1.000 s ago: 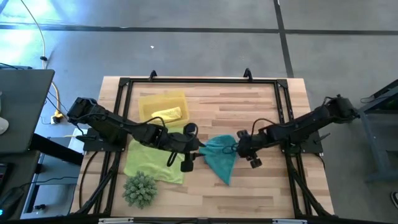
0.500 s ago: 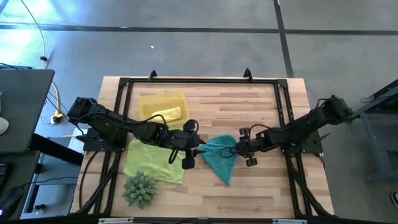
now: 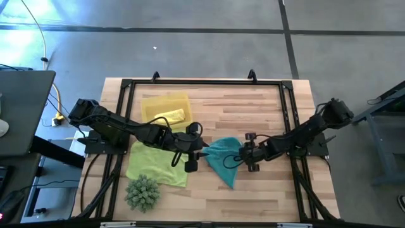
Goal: Roll microfiber towels into tight, uniform cylinder then place into a basket
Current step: Roll the blue microfiber towel
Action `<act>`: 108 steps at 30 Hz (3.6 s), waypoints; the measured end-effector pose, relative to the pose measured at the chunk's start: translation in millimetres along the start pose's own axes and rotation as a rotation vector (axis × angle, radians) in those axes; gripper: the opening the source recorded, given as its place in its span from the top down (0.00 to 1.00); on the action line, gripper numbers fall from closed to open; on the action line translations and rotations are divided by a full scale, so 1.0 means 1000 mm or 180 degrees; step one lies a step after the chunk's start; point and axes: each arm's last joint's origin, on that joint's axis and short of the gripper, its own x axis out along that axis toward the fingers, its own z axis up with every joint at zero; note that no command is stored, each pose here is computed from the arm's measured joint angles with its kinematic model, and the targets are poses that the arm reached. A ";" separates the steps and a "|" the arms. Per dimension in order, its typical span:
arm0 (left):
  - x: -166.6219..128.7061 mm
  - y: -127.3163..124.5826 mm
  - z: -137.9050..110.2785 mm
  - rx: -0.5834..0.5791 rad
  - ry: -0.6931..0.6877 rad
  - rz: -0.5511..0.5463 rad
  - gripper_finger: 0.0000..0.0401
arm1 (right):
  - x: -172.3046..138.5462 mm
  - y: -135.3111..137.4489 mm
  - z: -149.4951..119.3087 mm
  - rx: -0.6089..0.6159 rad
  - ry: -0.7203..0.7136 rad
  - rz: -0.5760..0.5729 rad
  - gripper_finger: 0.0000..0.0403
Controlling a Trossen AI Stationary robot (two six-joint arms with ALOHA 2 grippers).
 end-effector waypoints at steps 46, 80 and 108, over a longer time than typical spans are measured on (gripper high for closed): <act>0.132 -0.014 -0.055 0.1004 -0.0558 0.0799 0.63 | -0.114 -0.149 0.093 0.3678 0.0395 -0.0541 1.00; 0.196 0.043 -0.059 0.0773 -0.0026 0.0685 0.63 | -0.051 -0.151 0.062 0.4220 0.0329 -0.0271 1.00; 0.188 0.051 -0.071 0.0537 0.0617 0.0521 0.97 | -0.052 -0.150 0.054 0.3694 0.0564 -0.0479 1.00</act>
